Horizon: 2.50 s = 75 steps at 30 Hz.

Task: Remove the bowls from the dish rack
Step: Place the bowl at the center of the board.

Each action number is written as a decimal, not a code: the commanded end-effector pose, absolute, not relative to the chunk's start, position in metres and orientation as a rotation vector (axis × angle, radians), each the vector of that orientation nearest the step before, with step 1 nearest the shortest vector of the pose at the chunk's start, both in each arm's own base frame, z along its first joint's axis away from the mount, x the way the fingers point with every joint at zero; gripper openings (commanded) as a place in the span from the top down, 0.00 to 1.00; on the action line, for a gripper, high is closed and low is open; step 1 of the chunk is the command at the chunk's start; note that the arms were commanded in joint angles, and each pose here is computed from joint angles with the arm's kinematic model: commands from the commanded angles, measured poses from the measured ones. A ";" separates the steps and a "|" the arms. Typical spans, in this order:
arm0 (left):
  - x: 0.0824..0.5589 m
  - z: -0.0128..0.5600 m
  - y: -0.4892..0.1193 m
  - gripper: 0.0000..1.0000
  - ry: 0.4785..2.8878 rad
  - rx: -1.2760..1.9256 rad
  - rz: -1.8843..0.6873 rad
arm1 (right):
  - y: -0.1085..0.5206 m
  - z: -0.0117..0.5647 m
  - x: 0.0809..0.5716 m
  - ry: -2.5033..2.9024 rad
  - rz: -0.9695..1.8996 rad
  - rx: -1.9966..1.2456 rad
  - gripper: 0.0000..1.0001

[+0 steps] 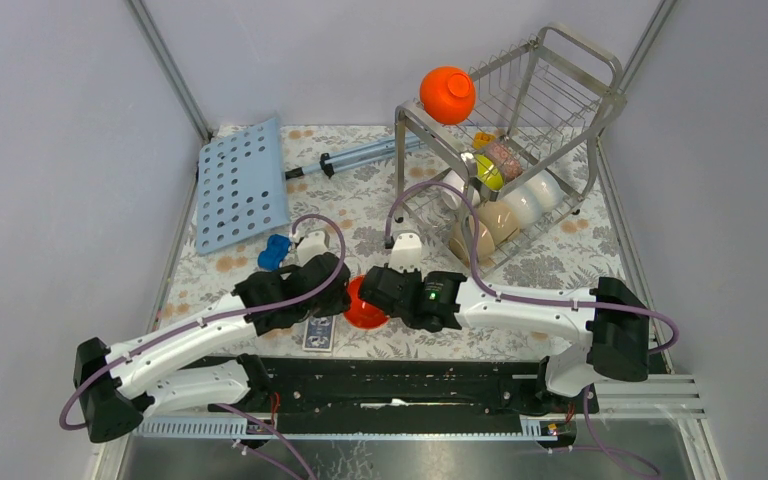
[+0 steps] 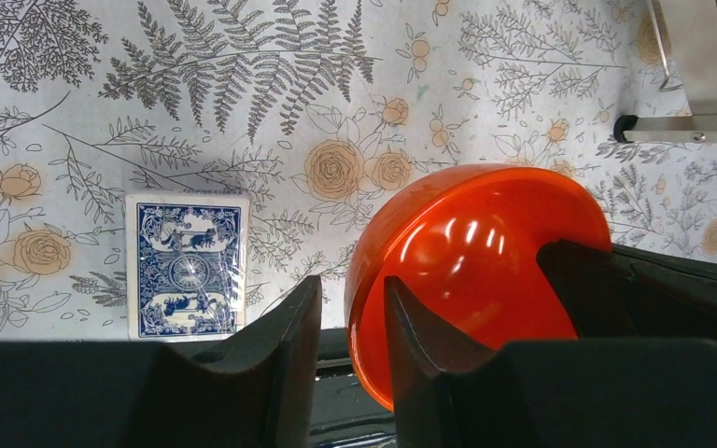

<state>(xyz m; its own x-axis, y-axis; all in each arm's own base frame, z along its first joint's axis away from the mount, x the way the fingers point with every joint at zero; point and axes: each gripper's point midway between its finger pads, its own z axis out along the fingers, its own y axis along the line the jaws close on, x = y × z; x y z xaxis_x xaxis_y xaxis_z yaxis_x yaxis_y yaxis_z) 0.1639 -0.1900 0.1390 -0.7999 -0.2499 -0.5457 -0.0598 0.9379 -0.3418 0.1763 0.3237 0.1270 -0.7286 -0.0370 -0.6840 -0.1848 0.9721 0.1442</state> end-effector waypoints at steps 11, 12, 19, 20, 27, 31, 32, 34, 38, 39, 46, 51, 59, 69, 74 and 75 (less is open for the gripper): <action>0.167 0.141 -0.204 1.00 2.477 -0.169 -0.451 | 0.331 0.148 0.185 2.329 0.345 -0.100 1.00; 0.167 0.141 -0.204 1.00 2.474 -0.169 -0.450 | 0.333 0.149 0.183 2.327 0.365 -0.119 0.98; 0.182 0.145 -0.186 1.00 2.411 -0.167 -0.343 | 0.324 0.164 0.169 2.324 0.418 -0.290 0.16; 0.186 0.147 -0.185 1.00 2.402 -0.170 -0.338 | 0.318 0.166 0.168 2.318 0.407 -0.324 0.14; 0.241 0.151 -0.159 1.00 2.358 -0.269 -0.227 | 0.290 0.156 0.134 2.218 0.603 -0.596 0.14; 0.278 0.145 -0.145 1.00 2.361 -0.413 -0.269 | 0.263 0.142 0.133 2.169 0.665 -0.443 0.19; 0.288 0.146 -0.145 1.00 2.347 -0.441 -0.288 | 0.260 0.142 0.132 2.139 0.704 -0.423 0.20; 0.309 0.149 -0.143 1.00 2.320 -0.483 -0.292 | 0.256 0.140 0.129 2.081 0.798 -0.379 0.21; 0.348 0.142 -0.141 1.00 2.344 -0.548 -0.254 | 0.254 0.132 0.114 2.046 0.892 -0.458 0.19; 0.355 0.139 -0.141 1.00 2.352 -0.555 -0.247 | 0.253 0.127 0.111 2.063 0.886 -0.481 0.18; 0.401 0.111 -0.128 1.00 2.398 -0.631 -0.226 | 0.249 0.091 0.101 2.190 0.836 -0.514 0.21; 0.422 0.098 -0.121 1.00 2.408 -0.661 -0.248 | 0.242 0.083 0.103 2.186 0.837 -0.453 0.23; 0.441 0.094 -0.108 1.00 2.398 -0.689 -0.232 | 0.234 0.076 0.108 2.186 0.811 -0.392 0.23; 0.460 0.081 -0.104 1.00 2.405 -0.708 -0.212 | 0.220 0.076 0.110 2.212 0.754 -0.344 0.23; 0.464 0.077 -0.104 1.00 2.419 -0.703 -0.201 | 0.213 0.079 0.111 2.206 0.748 -0.310 0.22; 0.464 0.076 -0.102 1.00 2.423 -0.703 -0.194 | 0.210 0.079 0.112 2.207 0.740 -0.302 0.22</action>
